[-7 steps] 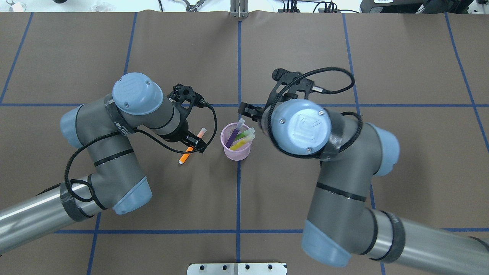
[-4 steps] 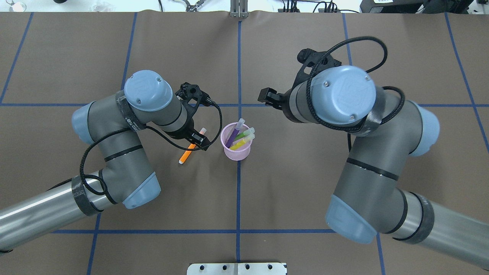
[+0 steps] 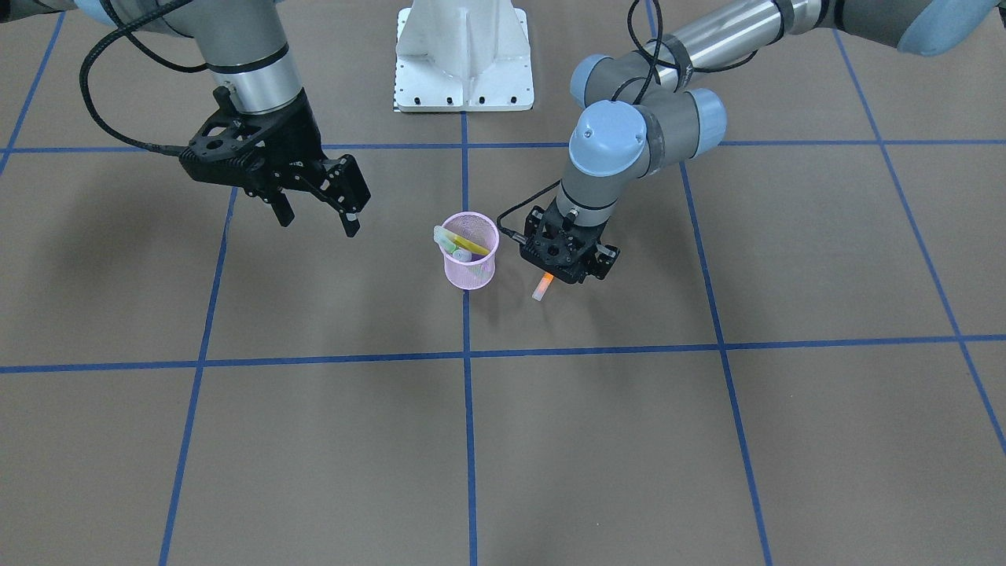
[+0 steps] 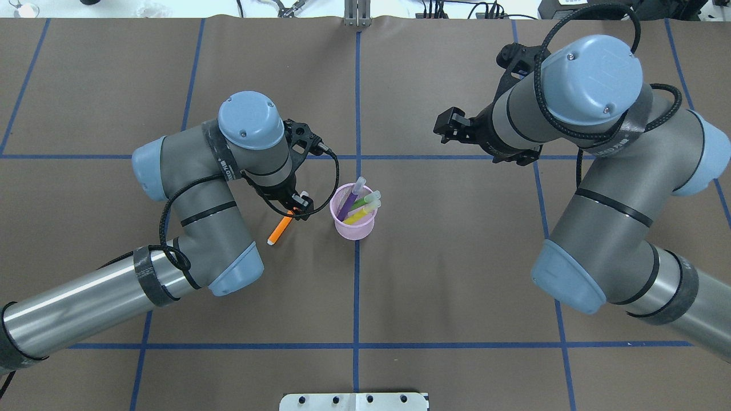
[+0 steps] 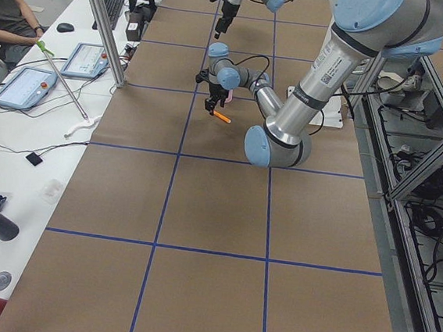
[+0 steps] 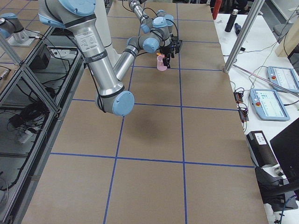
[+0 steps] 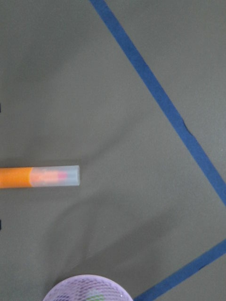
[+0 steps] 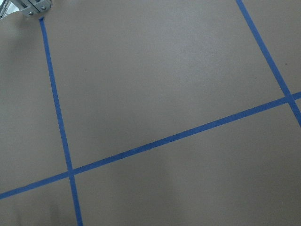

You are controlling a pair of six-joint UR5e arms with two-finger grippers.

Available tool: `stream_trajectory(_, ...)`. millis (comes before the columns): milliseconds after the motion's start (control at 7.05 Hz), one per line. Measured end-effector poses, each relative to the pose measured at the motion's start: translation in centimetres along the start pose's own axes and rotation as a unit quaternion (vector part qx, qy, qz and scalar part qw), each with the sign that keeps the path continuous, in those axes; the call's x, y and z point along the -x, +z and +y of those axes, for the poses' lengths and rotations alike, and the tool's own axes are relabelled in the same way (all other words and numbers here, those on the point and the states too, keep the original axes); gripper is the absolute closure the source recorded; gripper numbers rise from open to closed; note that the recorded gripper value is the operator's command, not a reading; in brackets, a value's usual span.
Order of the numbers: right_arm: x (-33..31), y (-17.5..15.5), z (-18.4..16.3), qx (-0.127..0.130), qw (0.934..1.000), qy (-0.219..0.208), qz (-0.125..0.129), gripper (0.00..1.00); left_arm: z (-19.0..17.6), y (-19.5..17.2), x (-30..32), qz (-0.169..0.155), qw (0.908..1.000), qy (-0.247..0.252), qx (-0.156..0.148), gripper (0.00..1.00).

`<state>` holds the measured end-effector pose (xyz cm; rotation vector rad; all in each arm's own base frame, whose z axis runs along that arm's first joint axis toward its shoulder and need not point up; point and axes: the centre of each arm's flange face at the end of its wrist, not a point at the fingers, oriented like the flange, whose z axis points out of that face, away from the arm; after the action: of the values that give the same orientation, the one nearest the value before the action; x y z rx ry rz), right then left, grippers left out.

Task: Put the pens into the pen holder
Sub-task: 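Withdraw the right gripper while the left gripper lowers onto the orange pen, then close the left gripper on the orange pen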

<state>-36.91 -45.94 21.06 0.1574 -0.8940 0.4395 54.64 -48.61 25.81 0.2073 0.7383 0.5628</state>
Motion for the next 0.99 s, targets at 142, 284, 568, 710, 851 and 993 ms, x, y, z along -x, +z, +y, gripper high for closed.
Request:
stream_trajectory(142, -0.1, 0.1, 0.0, 0.0, 1.0, 0.0, 0.002, 0.0, -0.3, 0.2, -0.3, 0.001, 0.9999, -0.002, 0.013, 0.24)
stream_trajectory(284, -0.3, 0.2, -0.1, 0.001, 1.0, 0.001, 0.003, 0.0, -1.0, 0.6, -0.6, 0.0, 0.9997, -0.005, 0.022, 0.26)
stream_trajectory(568, -1.2, 0.5, -0.4, 0.009, 0.9999, 0.004, 0.01, 0.0, -3.0, 1.2, -1.2, -0.003, 0.9994, -0.008, 0.032, 0.31)
stream_trajectory(710, -1.7, 0.5, -0.8, 0.015, 0.9998, 0.007, 0.011, 0.0, -3.4, 1.3, -1.0, -0.005, 0.9994, -0.003, 0.034, 0.35)
stream_trajectory(851, -2.0, 0.4, -1.1, 0.018, 0.9997, 0.009, 0.013, 0.0, -3.6, 1.5, -0.6, -0.007, 0.9993, 0.003, 0.036, 0.37)
stream_trajectory(993, -2.2, 0.3, -1.4, 0.021, 0.9996, 0.01, 0.012, 0.0, -3.7, 1.6, -0.5, -0.008, 0.9992, 0.005, 0.039, 0.39)
